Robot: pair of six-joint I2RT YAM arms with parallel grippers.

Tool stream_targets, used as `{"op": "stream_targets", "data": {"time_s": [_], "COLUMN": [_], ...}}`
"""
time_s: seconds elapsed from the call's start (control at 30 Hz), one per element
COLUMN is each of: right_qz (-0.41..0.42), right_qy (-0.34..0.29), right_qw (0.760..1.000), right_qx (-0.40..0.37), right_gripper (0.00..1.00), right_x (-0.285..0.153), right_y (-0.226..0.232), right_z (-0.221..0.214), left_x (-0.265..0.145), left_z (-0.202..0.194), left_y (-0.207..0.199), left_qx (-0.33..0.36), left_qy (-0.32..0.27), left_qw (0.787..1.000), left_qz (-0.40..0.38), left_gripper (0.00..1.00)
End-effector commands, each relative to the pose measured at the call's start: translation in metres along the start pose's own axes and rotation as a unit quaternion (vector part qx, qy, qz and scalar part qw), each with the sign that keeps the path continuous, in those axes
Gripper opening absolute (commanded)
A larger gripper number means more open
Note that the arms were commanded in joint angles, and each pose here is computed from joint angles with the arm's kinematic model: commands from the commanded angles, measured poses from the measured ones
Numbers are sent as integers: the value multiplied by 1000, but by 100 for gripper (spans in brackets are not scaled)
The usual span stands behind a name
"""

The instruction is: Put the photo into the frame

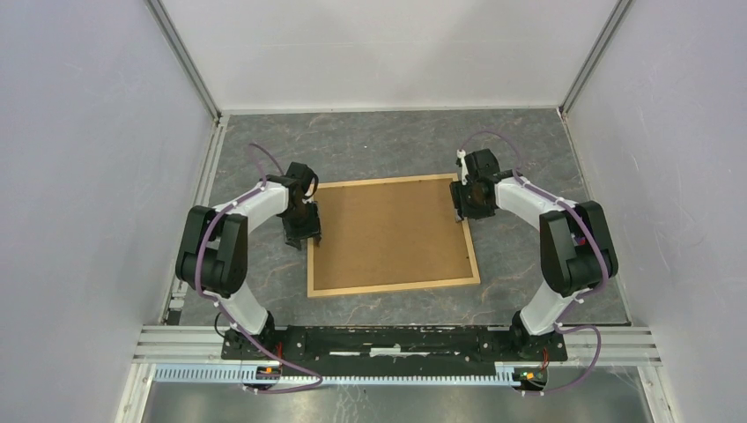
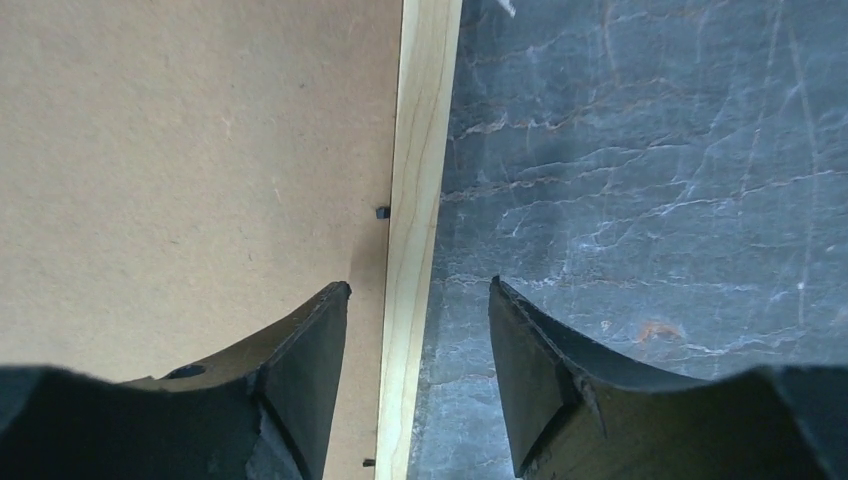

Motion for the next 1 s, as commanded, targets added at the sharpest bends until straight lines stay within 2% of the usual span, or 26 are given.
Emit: {"op": "stream_targets", "data": {"time_s": [0.0, 0.23, 0.4, 0.47, 0.57, 0.67, 0.8, 0.9, 0.97], "right_qz": [6, 54, 77, 79, 83, 91, 108, 121, 118], "right_qy": [-35, -43, -44, -43, -52, -70, -95, -107, -104], "right_qw": [999, 997, 996, 995, 995, 992, 988, 986, 987], "right_qx": [1, 16, 26, 30, 37, 48, 54, 46, 28], "right_gripper": [61, 62, 62, 62, 61, 61, 61, 61, 62], "right_x": [3, 13, 21, 24, 27, 31, 42, 46, 43], "right_y": [0, 9, 14, 14, 16, 18, 22, 26, 25], "right_z": [-1, -9, -10, -9, -2, 14, 49, 87, 104], "left_x": [4, 22, 24, 25, 24, 22, 13, 1, -9], "left_z": [-4, -16, -28, -34, -42, -56, -76, -88, -90], "left_y": [4, -1, 0, -1, -3, -6, -20, -33, -33], "left_qx": [-9, -39, -56, -65, -83, -96, -76, -57, -56], "left_qy": [24, 70, 82, 95, 106, 102, 102, 95, 87], "left_qw": [999, 995, 991, 988, 982, 978, 978, 976, 974], "left_qz": [-19, -62, -89, -106, -130, -154, -166, -185, -202], "left_gripper": [59, 53, 48, 34, 28, 29, 31, 42, 64]}}
Point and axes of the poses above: each gripper's point midway between its finger pads, its own x axis out along the fingers, its own y axis along the line the jaws close on, z = x × y, the point moved 10 cm from there along -x, back along the fingers, and after that the axes turned 6 degrees about -x, right-handed, at the moved point
